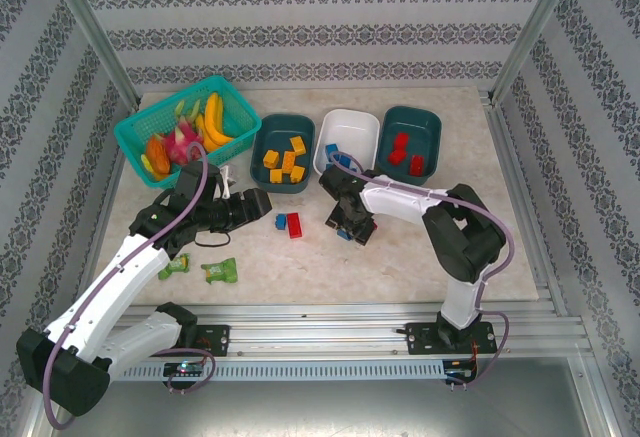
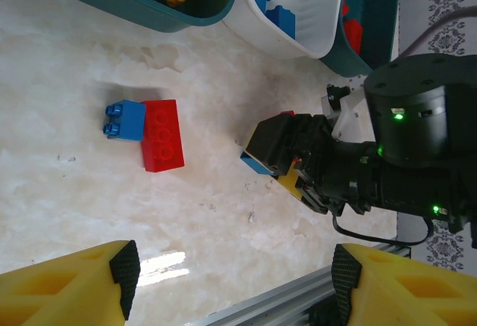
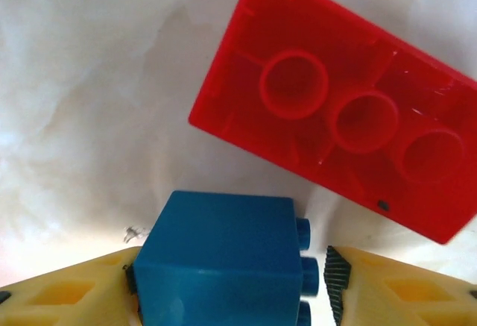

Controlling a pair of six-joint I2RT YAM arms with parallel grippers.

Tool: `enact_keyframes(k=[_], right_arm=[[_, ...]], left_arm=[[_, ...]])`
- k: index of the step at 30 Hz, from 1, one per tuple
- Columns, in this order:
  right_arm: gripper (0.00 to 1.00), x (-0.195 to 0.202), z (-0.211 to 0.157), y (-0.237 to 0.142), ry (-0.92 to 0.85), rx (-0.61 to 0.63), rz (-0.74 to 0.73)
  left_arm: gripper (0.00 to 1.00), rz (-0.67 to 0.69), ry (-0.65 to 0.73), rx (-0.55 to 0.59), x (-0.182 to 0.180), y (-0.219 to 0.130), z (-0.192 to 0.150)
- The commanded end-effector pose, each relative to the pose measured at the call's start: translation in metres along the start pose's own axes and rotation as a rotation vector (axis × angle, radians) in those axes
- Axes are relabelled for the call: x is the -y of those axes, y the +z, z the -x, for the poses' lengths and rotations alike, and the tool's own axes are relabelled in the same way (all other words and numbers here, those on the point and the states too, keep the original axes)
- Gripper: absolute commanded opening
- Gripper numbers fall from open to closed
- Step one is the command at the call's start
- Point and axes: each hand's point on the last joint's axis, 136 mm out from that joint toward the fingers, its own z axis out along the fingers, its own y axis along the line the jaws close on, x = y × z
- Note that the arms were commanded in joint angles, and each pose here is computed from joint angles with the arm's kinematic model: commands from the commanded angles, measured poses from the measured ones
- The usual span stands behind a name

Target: Sort the legos into containers by color

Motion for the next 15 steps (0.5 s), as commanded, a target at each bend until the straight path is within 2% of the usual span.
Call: enact_keyframes(k=[1, 7, 11, 15], right_arm=[[0.55, -0.003, 0.003, 0.004, 0.046, -0.011, -0.01], [0.37, -0.008, 0.006, -0.008, 0.018, 0.013, 0.018], [0.34, -0.025, 0.016, -0.057, -0.071, 0.106, 0.101], [0.34, -0.043, 0.052, -0.109, -0.172, 0.267, 0.149]], left_arm=[[0.71, -0.038, 0.047, -0.008, 0.008, -0.004, -0.007], [0.71, -0.039, 0.046, -0.007, 0.007, -0.006, -0.008], [0.71, -0.046, 0.046, 0.005, 0.013, -0.008, -0.003], [0.72, -0.068, 0.053, 0.027, 0.028, -0.007, 0.012]])
